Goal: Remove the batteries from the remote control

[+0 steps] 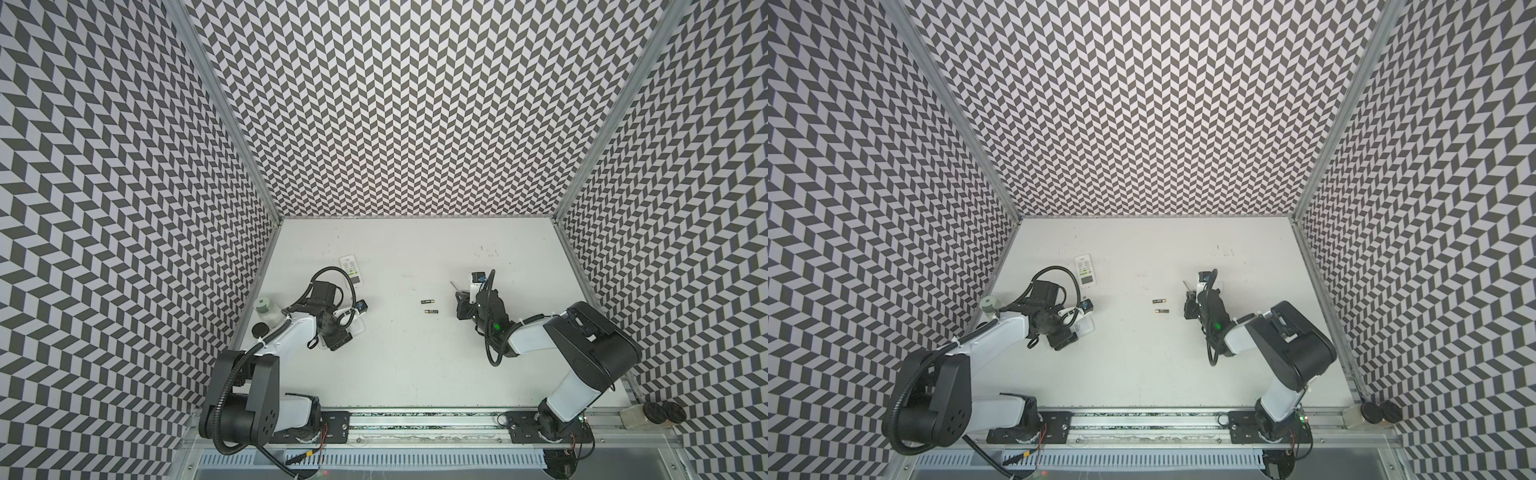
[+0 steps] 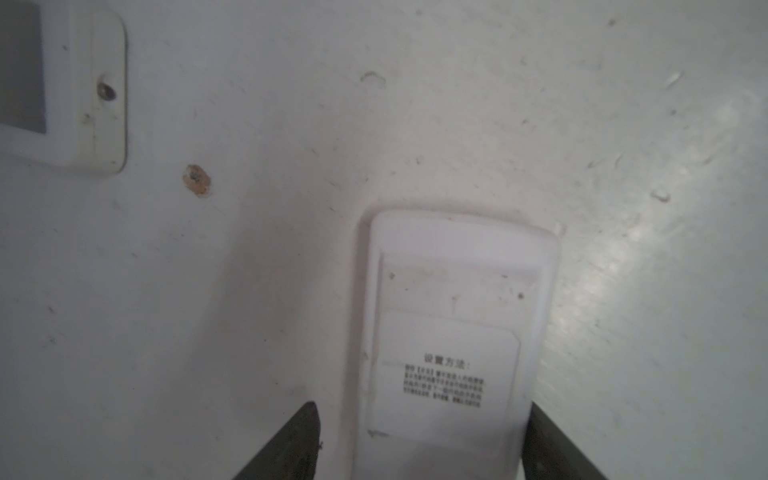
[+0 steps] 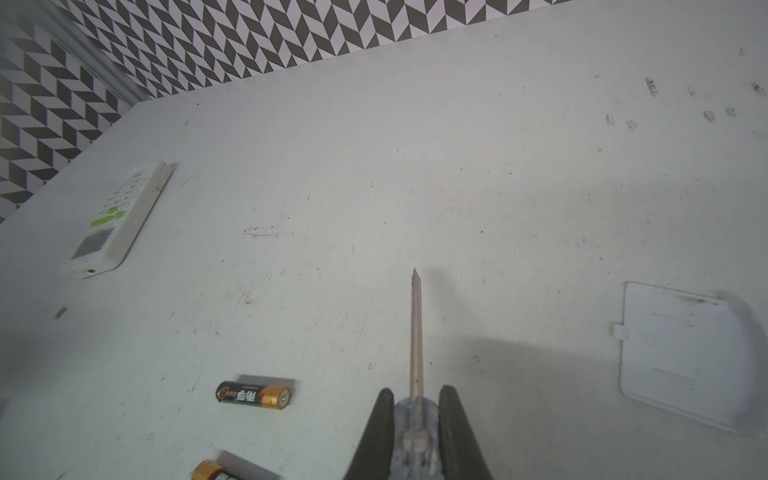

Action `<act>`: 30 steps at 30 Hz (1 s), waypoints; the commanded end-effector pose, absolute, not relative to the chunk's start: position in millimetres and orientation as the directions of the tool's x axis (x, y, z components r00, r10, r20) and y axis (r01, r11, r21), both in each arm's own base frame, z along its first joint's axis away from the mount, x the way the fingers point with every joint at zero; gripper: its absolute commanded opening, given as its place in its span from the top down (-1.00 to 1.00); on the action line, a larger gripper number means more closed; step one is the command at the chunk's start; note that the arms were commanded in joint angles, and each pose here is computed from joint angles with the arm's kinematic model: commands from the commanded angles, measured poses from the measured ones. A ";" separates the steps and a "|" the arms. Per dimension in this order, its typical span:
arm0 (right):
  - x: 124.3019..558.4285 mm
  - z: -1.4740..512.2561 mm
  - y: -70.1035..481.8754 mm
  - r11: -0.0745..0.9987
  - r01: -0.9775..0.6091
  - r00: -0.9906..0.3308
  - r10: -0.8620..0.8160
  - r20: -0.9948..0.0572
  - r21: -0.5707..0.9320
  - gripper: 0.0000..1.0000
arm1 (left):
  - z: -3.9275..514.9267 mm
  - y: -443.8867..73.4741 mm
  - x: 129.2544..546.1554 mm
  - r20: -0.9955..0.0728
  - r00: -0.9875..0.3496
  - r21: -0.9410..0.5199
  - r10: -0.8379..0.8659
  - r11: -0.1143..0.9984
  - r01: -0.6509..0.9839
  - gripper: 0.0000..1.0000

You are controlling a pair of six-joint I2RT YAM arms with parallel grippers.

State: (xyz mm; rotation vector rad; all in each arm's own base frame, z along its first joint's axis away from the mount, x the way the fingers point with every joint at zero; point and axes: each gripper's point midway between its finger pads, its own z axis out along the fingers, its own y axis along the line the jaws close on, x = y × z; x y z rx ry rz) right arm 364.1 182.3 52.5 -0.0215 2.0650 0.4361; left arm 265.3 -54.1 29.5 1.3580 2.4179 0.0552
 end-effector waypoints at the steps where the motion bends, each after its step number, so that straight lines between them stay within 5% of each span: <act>1: 370.0 58.2 182.7 0.927 -0.194 -0.484 0.196 -0.853 0.322 0.68 | 64.7 -54.0 301.3 -0.381 -0.506 0.281 0.774 0.618 0.734 -0.55; 11: 368.1 58.3 177.9 0.931 -0.183 -0.477 0.197 -0.856 0.316 0.45 | 152.8 -57.3 385.4 -0.641 -0.584 0.263 0.498 0.858 0.442 -0.77; 30: 367.6 85.5 190.8 0.918 -0.271 -0.460 0.140 -0.877 0.288 0.16 | 110.9 -43.1 425.1 -0.607 -0.789 -0.016 0.092 0.992 0.128 -1.00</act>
